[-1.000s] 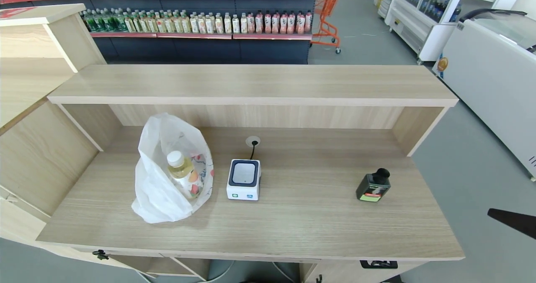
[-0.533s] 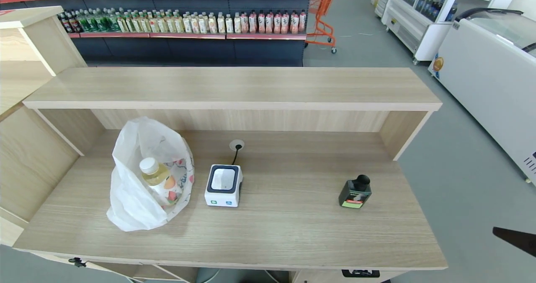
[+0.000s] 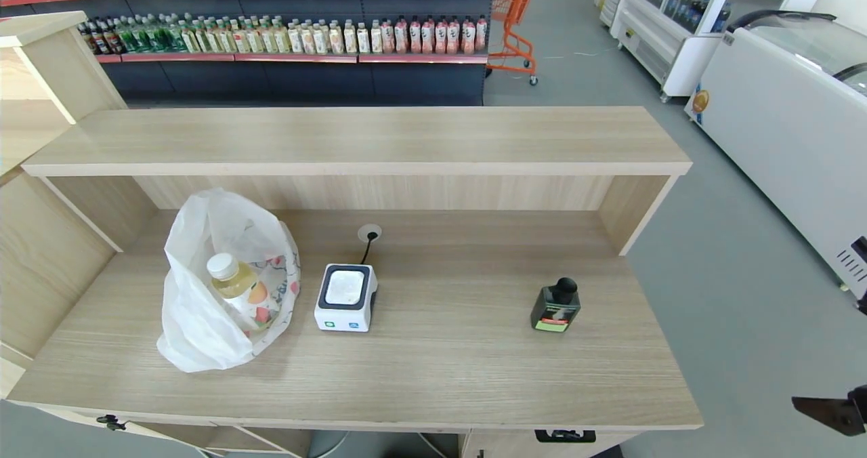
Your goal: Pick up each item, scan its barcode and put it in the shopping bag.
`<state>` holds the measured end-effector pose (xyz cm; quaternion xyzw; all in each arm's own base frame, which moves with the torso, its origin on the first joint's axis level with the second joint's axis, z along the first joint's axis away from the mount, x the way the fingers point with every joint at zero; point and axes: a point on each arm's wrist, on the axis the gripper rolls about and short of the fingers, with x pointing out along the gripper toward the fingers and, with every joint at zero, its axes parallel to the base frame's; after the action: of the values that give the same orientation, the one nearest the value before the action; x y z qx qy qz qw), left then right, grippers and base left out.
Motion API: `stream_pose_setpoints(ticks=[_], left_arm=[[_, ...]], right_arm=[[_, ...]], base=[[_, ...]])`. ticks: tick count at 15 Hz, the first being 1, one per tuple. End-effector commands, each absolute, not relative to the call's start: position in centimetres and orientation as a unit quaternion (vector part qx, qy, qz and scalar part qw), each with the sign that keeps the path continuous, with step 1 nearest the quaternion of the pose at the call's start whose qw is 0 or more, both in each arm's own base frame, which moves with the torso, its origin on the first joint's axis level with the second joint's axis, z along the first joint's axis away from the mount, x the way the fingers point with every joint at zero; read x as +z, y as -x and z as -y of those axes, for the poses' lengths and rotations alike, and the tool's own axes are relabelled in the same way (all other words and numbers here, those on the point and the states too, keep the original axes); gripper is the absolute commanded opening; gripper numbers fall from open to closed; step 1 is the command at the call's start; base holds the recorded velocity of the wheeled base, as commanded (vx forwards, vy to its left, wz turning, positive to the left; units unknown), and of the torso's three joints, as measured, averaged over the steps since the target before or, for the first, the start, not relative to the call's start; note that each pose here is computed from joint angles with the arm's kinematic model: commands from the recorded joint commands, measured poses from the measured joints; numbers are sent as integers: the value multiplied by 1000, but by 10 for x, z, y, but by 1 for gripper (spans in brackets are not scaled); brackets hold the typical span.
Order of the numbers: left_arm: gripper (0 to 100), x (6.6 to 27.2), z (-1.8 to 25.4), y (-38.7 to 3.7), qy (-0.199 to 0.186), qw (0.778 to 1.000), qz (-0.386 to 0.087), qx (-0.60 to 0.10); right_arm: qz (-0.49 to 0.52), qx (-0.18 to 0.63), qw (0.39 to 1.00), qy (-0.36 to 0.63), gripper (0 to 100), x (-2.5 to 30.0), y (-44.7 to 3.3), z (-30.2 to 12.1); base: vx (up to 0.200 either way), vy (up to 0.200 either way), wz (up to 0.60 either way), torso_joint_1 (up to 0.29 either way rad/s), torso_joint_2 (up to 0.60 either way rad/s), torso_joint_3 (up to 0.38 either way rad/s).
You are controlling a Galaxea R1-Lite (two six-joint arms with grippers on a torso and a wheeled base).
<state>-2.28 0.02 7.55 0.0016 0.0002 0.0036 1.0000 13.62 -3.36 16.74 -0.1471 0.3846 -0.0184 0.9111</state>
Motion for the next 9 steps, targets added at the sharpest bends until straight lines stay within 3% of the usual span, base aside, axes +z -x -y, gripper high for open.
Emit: stream_pose_setpoints(ticks=[1,4,9], left_arm=[[100,75,0,23,-2,1000,0,4],[100,75,0,23,-2,1000,0,5],[100,75,0,23,-2,1000,0,4]], right_arm=[[-415,35,893,168,100,148,-171,27],[-380,111,896,200,100,120,-226,0],[-333,234,889,208,100,90,-267,-34]], base=[[0,0,0,0,0,0],[0,0,0,0,0,0],[0,0,0,0,0,0]])
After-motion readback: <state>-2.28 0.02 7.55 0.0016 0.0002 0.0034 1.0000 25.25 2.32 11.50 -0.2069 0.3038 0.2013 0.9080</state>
